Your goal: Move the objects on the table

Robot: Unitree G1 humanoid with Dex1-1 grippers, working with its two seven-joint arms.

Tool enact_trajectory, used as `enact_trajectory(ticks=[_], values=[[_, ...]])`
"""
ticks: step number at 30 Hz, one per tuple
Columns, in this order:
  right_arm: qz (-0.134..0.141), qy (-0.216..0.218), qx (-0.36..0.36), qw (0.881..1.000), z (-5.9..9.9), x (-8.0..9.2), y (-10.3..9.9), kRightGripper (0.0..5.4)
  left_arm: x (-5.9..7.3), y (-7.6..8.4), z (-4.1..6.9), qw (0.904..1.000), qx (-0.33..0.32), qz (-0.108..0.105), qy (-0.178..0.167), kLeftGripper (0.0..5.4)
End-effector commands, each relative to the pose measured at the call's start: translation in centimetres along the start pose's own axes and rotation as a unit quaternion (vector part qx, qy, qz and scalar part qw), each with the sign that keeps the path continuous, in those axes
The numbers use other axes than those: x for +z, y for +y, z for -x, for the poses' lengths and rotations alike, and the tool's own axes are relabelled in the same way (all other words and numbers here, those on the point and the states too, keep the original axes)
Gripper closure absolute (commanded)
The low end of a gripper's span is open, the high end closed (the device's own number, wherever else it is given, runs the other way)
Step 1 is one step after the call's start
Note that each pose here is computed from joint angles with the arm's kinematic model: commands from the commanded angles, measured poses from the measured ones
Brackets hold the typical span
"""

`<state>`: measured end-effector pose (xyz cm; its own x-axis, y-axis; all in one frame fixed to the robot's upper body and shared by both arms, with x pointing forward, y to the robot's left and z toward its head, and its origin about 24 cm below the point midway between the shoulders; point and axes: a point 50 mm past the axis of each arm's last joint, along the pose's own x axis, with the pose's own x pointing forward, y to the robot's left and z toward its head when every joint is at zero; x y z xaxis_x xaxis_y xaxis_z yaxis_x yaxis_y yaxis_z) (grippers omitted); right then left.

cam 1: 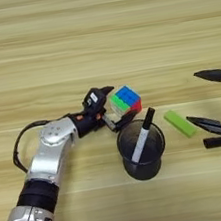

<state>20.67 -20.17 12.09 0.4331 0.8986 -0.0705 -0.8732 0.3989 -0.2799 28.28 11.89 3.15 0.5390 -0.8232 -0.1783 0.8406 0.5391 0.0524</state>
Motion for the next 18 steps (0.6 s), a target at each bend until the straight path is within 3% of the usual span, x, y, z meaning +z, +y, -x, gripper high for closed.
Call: enact_trajectory(ticks=[1,18], values=[[0.001,0.001,0.002,1.0,0.03,0.21,0.03,0.06,0.1,0.05,-0.35,0.9999,-0.007,-0.009,0.007,0.0],[0.002,-0.003,0.002,1.0,-0.05,0.26,0.02,0.0,-0.22,-0.01,-0.44,0.9997,-0.007,-0.017,0.017,1.79]])
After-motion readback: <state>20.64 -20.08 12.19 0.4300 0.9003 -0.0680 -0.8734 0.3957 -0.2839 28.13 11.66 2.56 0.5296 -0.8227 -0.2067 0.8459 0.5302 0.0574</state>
